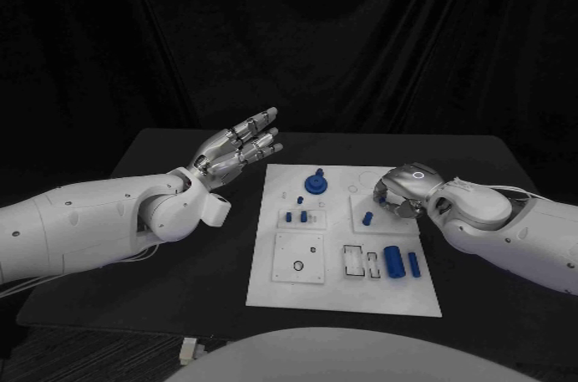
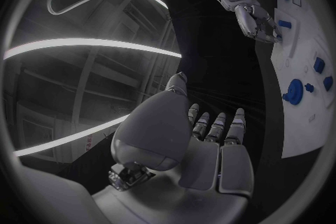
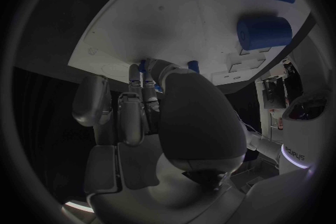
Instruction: Assemble the parts on the task board
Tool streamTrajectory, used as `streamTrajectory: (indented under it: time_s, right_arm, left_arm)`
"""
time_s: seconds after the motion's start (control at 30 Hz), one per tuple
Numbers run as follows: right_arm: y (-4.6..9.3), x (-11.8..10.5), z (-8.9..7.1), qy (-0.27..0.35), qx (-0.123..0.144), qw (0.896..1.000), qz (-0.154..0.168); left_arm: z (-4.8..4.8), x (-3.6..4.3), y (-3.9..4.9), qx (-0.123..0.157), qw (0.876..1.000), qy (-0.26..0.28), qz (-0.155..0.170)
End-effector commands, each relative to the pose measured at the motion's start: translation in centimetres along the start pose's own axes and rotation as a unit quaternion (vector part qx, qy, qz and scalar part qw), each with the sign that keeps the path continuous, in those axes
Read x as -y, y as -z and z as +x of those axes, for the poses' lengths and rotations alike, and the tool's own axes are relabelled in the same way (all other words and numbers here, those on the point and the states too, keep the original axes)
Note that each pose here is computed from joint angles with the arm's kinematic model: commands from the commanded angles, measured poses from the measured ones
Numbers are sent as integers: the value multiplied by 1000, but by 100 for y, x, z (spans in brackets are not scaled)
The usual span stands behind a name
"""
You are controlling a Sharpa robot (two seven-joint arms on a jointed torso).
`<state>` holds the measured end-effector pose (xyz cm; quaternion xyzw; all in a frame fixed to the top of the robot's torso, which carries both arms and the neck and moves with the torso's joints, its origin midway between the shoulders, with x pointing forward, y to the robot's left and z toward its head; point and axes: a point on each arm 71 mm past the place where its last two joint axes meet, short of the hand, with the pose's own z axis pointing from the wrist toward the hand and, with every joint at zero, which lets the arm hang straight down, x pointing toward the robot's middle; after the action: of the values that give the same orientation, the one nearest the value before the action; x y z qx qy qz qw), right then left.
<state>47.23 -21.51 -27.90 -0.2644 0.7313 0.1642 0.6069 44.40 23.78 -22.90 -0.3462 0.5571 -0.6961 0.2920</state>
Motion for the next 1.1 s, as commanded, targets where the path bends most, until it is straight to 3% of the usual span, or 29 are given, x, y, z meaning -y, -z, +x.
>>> streamTrajectory:
  time_s: [0.03,1.1]
  right_arm:
    - [18,4,-7,-1,10,1000,1]
    - [120,15,-164,-4,36,999,2]
  left_arm:
    - [18,28,-5,-7,1000,1,23]
    - [32,0,-19,-14,1000,-4,10]
